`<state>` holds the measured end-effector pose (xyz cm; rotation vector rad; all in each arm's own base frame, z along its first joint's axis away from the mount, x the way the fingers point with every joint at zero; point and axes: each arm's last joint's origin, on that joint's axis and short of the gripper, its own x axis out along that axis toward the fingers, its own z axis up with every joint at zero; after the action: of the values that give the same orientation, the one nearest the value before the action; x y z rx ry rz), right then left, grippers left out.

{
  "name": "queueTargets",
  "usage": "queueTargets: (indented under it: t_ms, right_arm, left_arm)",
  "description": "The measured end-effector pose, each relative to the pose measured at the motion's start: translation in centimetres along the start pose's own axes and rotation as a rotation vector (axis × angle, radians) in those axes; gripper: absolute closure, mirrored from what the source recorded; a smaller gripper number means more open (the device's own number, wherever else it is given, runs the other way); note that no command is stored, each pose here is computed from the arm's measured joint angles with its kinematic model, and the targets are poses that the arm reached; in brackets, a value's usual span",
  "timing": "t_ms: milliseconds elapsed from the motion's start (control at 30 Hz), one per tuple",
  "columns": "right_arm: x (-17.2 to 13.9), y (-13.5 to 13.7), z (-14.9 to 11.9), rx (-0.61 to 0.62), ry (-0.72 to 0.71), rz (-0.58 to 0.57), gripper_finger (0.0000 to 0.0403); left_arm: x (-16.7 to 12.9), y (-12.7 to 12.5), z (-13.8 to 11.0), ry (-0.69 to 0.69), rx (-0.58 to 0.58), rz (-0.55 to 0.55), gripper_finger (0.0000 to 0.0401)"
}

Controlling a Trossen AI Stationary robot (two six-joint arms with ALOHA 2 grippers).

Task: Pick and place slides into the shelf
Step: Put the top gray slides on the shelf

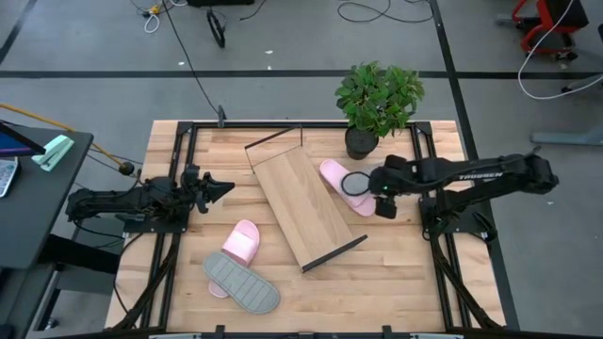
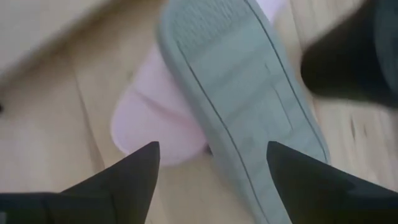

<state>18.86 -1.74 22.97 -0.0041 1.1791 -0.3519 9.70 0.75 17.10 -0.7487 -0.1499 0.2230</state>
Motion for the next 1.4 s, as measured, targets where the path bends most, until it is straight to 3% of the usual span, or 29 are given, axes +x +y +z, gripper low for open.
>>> queueTargets:
  t_ms: [133, 333, 667, 967, 1400]
  right_arm:
    - [0.7, 1.4, 0.8, -0.079, -0.041, -0.021, 0.0108]
    - [2.1, 3.3, 1.1, -0.205, -0.025, -0.18, 0.0117]
    - [4.0, 4.5, 2.3, -0.169, -0.07, -0.18, 0.0119]
    - [6.5, 5.2, 2.4, -0.206, -0.007, -0.258, 0.0127]
    - [6.9, 5.1, 2.7, -0.169, -0.033, -0.349, 0.0174]
  left_arm:
    - [0.0, 0.0, 0.0, 0.001, 0.002, 0.001, 0.0361]
    - [0.0, 0.0, 0.0, 0.002, 0.002, 0.002, 0.0368]
    - [0.0, 0.0, 0.0, 0.002, 0.002, 0.003, 0.0369]
    - [0.0, 0.0, 0.0, 0.002, 0.002, 0.003, 0.0372]
    - [0.0, 0.0, 0.0, 0.002, -0.001, 0.003, 0.037]
